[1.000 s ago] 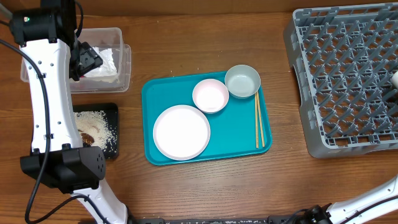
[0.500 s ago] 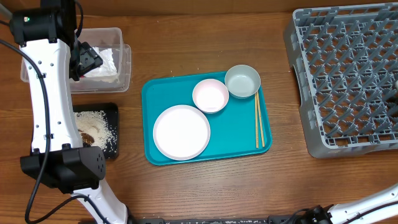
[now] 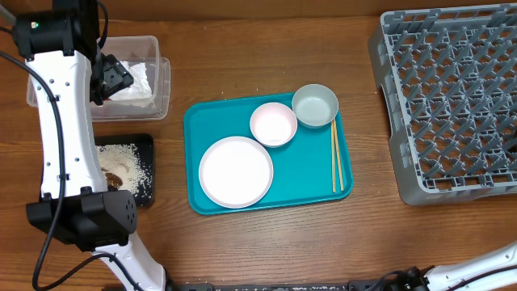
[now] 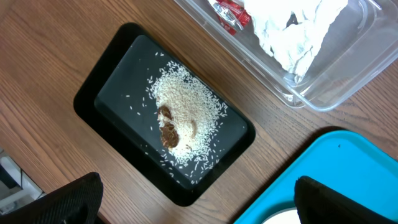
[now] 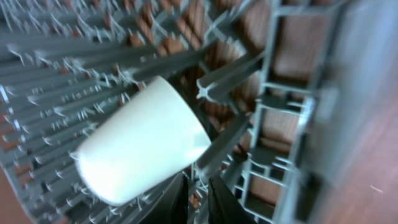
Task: Sort waste into correct bins and load items into the dishwasher
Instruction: 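Lower the white cup upside down into the grey dish rack and release, then move the right gripper back over the teal tray to the chopsticks, then close the right gripper on one wooden chopstick and lift it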
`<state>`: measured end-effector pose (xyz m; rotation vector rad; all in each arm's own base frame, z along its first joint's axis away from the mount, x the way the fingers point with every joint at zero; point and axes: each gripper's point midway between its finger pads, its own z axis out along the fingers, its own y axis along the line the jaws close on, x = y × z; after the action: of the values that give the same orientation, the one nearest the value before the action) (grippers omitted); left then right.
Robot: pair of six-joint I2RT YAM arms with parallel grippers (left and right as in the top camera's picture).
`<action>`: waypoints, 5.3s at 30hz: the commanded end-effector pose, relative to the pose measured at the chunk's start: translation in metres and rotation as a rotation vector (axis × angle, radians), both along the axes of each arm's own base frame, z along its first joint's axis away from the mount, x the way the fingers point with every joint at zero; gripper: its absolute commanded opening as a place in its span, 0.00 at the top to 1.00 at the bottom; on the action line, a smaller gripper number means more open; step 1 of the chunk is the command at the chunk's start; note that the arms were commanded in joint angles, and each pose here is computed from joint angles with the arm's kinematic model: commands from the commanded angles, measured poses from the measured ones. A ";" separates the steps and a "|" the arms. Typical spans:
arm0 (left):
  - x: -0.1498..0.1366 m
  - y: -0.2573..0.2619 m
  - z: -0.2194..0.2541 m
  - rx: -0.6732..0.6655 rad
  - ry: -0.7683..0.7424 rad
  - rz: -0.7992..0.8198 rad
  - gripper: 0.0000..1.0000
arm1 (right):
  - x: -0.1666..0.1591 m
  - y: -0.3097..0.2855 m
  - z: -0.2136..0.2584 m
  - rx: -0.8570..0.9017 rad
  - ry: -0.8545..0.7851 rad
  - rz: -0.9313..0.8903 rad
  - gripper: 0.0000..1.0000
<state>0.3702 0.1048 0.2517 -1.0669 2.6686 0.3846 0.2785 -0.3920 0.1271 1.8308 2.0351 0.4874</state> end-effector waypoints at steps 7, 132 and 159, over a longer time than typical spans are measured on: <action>-0.001 -0.001 0.011 0.006 -0.030 -0.013 0.00 | 0.024 0.023 0.126 -0.347 -0.073 0.072 0.77; -0.001 -0.001 0.011 0.006 -0.030 -0.014 0.00 | 0.023 0.511 -0.068 -0.268 0.369 1.338 0.59; -0.001 -0.001 0.011 0.006 -0.030 -0.014 0.00 | 0.034 0.509 -0.104 -0.432 0.327 1.278 0.59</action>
<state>0.3702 0.1048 0.2517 -1.0669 2.6686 0.3846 0.3131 0.1204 0.0257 0.1627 3.0229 0.0036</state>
